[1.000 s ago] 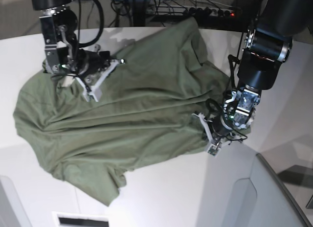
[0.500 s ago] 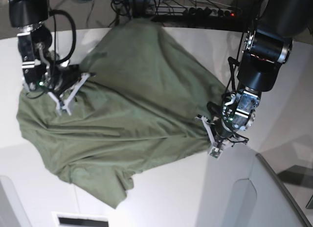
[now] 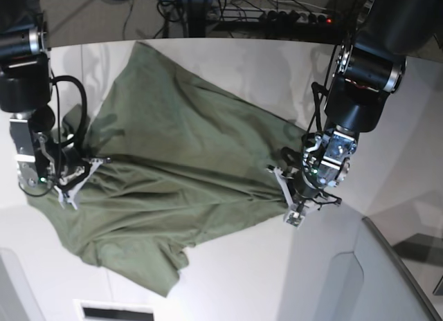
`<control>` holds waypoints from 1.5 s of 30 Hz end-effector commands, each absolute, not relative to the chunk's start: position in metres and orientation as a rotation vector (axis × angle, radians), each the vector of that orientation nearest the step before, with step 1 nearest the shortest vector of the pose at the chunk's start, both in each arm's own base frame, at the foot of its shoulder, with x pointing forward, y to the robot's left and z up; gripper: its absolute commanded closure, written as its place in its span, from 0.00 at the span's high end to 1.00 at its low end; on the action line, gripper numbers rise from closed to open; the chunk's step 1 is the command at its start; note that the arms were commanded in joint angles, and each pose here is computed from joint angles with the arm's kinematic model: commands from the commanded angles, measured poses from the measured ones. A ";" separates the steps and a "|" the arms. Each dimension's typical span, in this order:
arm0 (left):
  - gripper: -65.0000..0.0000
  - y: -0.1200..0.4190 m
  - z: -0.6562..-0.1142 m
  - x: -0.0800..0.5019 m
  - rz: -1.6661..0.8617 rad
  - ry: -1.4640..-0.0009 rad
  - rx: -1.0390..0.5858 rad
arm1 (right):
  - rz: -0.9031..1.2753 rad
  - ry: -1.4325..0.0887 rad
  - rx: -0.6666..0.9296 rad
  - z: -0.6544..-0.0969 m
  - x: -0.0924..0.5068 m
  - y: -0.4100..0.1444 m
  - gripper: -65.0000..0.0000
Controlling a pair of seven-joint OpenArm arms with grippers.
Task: Layout the t-shirt on the table in an organized manner, then fold the t-shirt properly
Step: 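Pull the grasped shirt edges with both grippers, bunching the fabric, then release the shirt with the right gripper and move it to a shirt corner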
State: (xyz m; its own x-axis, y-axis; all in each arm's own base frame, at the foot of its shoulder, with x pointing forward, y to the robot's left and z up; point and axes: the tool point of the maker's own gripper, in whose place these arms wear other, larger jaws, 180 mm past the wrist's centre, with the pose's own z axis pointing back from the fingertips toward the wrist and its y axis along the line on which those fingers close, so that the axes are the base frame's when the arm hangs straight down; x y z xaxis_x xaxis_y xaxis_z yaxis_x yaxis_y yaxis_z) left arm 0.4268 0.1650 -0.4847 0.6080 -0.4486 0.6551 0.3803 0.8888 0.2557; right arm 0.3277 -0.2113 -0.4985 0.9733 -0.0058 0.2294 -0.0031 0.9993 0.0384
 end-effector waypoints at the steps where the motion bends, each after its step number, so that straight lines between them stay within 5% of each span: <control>1: 0.00 0.161 -0.479 0.434 -0.480 -0.784 0.093 | 0.021 -0.241 -0.026 -0.496 0.334 -0.223 0.00; 11: 0.00 0.133 -0.429 0.479 -0.481 -0.916 0.069 | 0.101 -0.353 -0.081 -0.461 0.362 -0.232 0.00; 15: 0.00 0.167 -0.405 0.471 -0.356 -0.945 0.096 | 0.087 -0.522 -0.051 -0.413 0.353 -0.227 0.01; 20: 0.00 0.204 -0.359 0.432 -0.301 -1.024 0.109 | 0.049 -0.615 -0.042 -0.365 0.319 -0.224 0.01; 25: 0.00 0.227 -0.348 0.356 -0.379 -1.013 0.132 | 0.106 -0.551 -0.009 -0.368 0.264 -0.195 0.03; 29: 0.43 0.261 -0.361 0.304 -0.334 -0.945 0.182 | 0.050 -0.475 0.014 -0.386 0.225 -0.179 0.12; 31: 0.53 0.275 -0.367 0.284 -0.309 -0.923 0.196 | -0.027 -0.432 0.025 -0.396 0.213 -0.168 0.17; 38: 0.56 0.282 -0.392 0.246 -0.240 -0.959 0.141 | -0.041 -0.278 0.114 -0.419 0.169 -0.095 0.19; 45: 0.56 0.275 -0.398 0.236 -0.105 -1.002 0.012 | -0.065 -0.381 0.131 -0.419 0.170 -0.089 0.19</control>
State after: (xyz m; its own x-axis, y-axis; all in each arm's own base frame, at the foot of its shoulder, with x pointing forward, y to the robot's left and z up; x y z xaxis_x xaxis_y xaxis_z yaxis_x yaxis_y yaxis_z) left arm 0.2316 0.2664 -0.4092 0.5648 -0.0793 0.8214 0.0871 0.9955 0.0362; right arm 0.1640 -0.0954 -0.4265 0.9364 -0.0839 0.3408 0.0471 0.9923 0.1147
